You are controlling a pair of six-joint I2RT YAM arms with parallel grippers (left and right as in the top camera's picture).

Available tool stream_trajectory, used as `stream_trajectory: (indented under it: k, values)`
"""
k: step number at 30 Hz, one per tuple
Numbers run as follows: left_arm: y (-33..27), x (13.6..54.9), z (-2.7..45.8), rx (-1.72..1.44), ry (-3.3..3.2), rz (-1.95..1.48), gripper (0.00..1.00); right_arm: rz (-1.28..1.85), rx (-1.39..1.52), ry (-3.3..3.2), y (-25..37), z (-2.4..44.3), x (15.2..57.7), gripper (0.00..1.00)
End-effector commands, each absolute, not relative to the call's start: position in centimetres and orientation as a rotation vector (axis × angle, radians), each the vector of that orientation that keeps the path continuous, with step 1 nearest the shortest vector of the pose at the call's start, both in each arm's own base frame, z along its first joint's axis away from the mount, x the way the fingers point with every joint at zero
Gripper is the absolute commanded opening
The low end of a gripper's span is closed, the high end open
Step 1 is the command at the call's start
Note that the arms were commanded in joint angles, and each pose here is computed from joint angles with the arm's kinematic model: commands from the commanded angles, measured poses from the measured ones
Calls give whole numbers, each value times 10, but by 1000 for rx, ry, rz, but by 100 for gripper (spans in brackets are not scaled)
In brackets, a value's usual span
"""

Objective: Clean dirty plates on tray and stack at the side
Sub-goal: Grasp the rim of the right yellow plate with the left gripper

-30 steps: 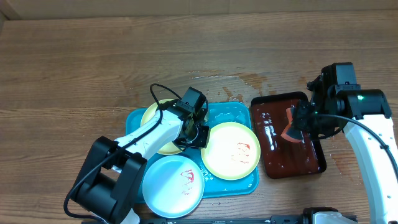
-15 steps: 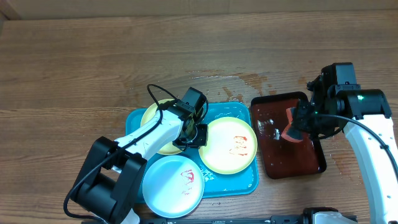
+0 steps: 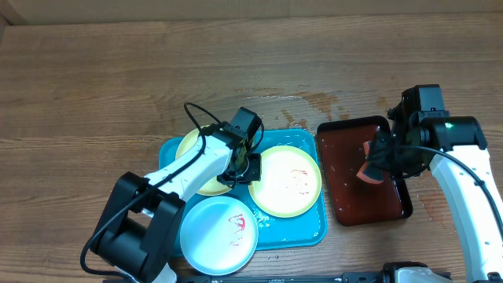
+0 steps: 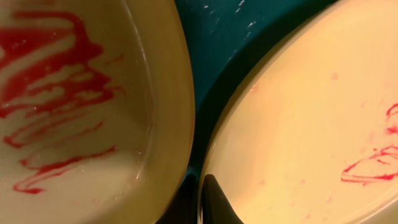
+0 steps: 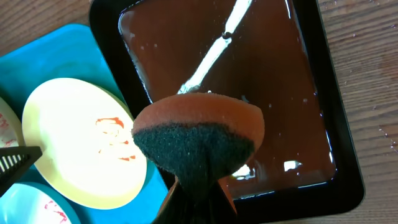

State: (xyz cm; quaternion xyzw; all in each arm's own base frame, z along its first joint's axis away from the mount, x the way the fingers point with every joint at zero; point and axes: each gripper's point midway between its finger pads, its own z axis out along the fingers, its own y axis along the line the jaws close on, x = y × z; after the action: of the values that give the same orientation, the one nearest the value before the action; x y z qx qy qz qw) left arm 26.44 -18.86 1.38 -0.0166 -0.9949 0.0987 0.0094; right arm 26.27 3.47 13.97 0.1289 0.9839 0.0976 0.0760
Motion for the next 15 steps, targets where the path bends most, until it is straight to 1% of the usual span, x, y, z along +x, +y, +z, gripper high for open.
stream_trajectory:
  k: [1,6,11,15]
  values:
    - [-190,280,21,-59,-3143,276,4,282,391,2943,35,138,265,4]
    - [-194,287,33,-60,-3155,286,4,282,394,2939,35,138,266,4]
    - [-195,288,35,-60,-3157,289,4,283,395,2945,35,132,265,4]
    - [-195,288,35,-60,-3156,289,4,444,253,2967,59,124,259,4]
